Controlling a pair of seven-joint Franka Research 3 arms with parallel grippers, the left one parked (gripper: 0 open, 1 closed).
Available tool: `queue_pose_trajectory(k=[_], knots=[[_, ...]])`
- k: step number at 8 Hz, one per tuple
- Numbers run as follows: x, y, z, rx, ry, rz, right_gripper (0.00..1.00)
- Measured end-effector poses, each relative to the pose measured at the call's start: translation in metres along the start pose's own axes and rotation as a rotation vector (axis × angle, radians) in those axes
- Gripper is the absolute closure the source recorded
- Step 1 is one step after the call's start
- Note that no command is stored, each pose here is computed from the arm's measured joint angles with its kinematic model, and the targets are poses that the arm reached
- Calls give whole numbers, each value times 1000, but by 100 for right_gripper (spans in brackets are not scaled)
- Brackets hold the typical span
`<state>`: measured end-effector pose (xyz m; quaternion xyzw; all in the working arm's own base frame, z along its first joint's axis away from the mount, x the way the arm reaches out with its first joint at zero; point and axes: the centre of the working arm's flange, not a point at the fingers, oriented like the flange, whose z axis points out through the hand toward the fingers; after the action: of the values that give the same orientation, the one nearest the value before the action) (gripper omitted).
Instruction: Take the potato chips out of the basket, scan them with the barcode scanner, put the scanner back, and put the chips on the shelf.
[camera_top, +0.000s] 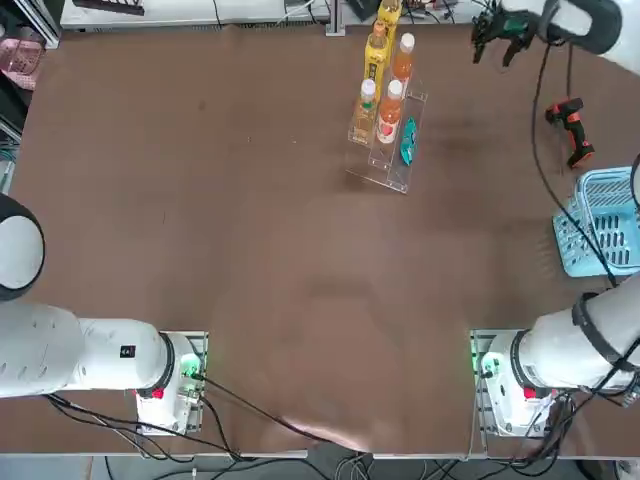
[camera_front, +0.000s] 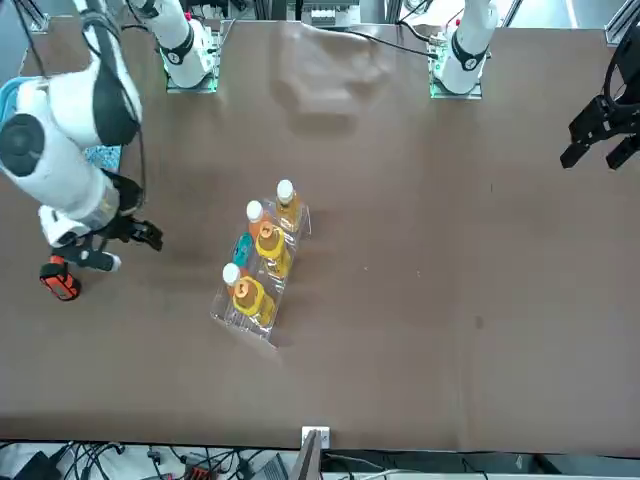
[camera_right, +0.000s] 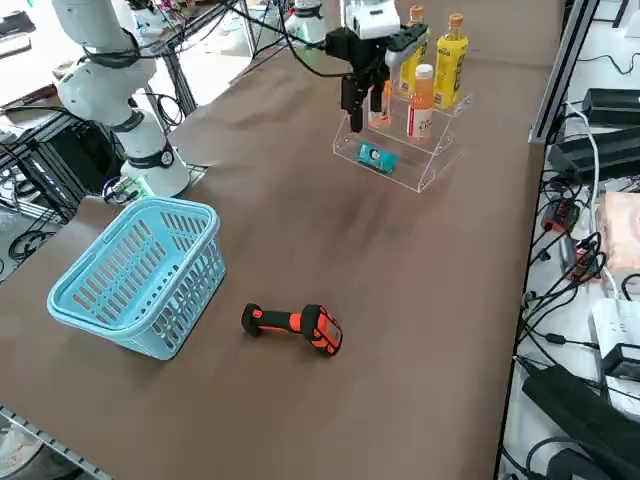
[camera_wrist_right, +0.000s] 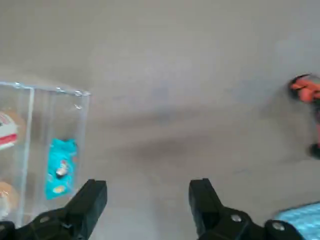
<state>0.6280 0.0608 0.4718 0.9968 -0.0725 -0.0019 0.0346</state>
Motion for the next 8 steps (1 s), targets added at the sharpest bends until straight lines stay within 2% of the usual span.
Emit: queue_pose_trajectory(k=[2,4,6,8], knots=[[10,58,-45,3,-31,-48,0],[12,111,-92,4,-20,-91,0],[1,128,-135,6,-30,-83,0],[-3,127,-147,8,-37,-86,0]])
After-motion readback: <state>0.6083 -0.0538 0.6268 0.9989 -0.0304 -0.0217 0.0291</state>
